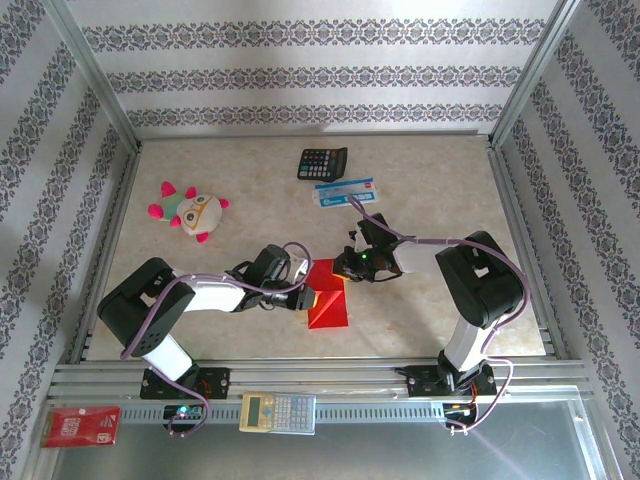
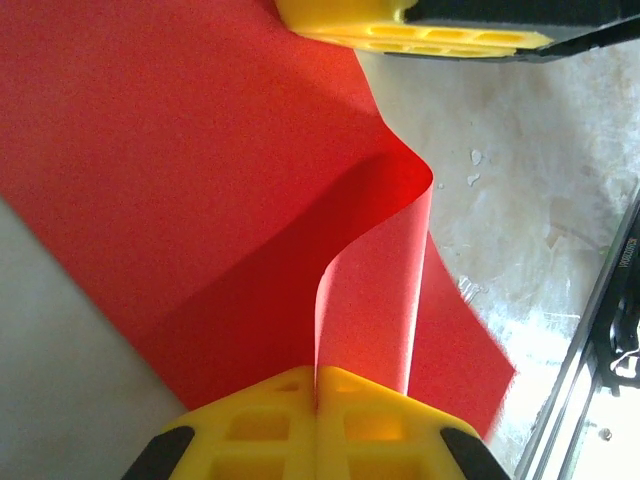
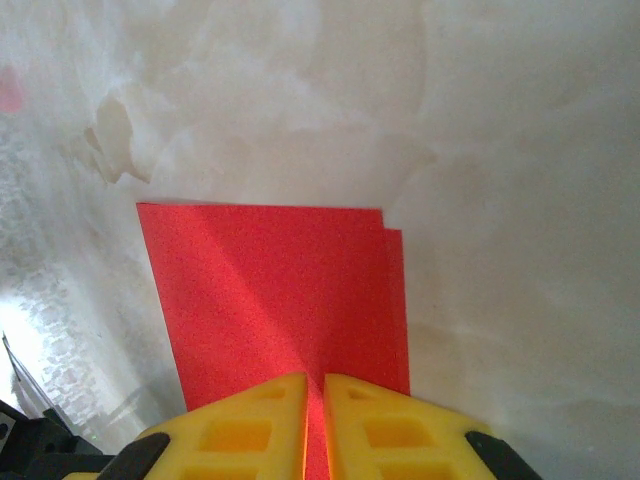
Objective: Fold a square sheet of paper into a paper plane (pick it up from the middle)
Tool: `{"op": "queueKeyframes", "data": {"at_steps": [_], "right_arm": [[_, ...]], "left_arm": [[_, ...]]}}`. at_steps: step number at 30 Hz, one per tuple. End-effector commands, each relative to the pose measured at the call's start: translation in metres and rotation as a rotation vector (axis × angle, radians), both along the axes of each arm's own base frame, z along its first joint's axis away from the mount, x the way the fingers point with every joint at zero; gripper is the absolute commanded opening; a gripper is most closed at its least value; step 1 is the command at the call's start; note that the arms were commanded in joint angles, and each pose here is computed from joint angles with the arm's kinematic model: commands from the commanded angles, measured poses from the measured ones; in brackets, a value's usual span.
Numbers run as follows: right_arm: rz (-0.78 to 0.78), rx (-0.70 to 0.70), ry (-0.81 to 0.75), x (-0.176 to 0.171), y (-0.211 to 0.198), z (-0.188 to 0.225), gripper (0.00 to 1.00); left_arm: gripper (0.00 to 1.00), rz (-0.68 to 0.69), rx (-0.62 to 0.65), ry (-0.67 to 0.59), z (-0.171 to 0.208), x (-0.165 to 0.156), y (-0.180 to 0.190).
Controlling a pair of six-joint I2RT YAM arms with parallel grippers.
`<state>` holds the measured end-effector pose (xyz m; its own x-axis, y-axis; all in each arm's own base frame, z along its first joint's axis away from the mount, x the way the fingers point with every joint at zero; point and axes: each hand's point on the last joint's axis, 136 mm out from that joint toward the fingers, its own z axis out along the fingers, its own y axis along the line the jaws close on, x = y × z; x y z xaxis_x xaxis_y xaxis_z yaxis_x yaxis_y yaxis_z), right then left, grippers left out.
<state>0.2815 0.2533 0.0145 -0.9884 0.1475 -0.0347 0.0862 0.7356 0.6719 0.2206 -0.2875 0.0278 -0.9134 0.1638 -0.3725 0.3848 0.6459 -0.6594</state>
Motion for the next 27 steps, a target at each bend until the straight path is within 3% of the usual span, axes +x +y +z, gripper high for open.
{"op": "queueKeyframes", "data": {"at_steps": [1,27], "right_arm": [[-0.002,-0.071,0.056,-0.0137,-0.0160,-0.0213,0.16],[-0.002,-0.072,0.060,-0.0140,-0.0162,-0.0223,0.16]], "left_arm": [[0.07,0.017,0.004,-0.017,0.0031,0.0039,0.0068],[0.09,0.022,-0.001,0.016,-0.0028,0.0026,0.0056]]}}
